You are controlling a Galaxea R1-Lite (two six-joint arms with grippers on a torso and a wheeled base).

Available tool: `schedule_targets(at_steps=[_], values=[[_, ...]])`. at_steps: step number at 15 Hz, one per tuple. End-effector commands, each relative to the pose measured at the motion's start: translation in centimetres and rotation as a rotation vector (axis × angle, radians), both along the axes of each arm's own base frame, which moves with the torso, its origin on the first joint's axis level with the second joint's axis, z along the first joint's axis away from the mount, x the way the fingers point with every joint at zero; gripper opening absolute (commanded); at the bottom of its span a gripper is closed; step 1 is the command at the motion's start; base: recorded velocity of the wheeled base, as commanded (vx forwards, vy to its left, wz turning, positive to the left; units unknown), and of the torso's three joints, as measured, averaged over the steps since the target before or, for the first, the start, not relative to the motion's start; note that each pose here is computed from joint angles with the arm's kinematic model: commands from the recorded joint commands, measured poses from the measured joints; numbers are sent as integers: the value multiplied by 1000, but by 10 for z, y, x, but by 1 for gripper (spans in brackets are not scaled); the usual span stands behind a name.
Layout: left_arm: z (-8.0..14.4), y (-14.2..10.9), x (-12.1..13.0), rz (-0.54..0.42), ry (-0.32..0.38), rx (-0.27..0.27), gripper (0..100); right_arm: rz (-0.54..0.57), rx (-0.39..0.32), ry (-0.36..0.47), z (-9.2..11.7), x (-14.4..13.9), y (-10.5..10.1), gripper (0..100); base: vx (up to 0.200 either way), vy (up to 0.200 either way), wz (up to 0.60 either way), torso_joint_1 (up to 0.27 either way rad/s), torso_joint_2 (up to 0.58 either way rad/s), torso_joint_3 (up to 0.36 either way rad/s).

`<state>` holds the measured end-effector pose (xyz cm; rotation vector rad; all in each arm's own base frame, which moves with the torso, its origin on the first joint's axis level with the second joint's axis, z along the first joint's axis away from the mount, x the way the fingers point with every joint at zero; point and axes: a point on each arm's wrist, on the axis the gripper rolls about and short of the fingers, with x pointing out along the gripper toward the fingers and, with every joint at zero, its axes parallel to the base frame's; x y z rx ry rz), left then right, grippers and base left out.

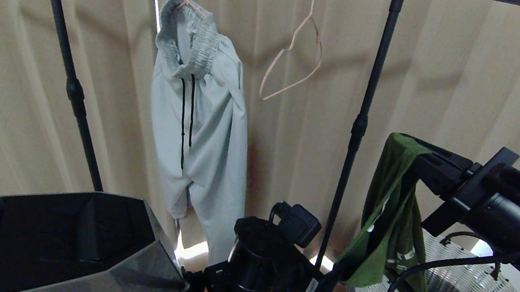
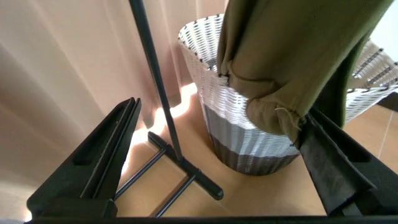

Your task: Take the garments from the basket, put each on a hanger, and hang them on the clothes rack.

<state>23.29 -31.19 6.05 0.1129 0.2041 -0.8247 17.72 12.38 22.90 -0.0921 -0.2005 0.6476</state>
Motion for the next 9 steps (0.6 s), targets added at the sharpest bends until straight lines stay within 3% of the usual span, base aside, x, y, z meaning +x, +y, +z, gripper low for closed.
schedule_targets(at_steps=[1,2,6,9], values=[[0,1,0,2,2,2,100,3,3,-6,2,0,0,0,0,0,0,0,0,0],[-3,4,-3,2,10,13,100,50,4,-20,5,0,2,0,0,0,0,0,0,0],[11,3,-5,-7,-19,-26,100,79,2,-22,5,-1,3,0,0,0,0,0,0,0],[5,4,-5,-3,-9,-11,100,133,10,-31,7,-8,12,0,0,0,0,0,0,0]])
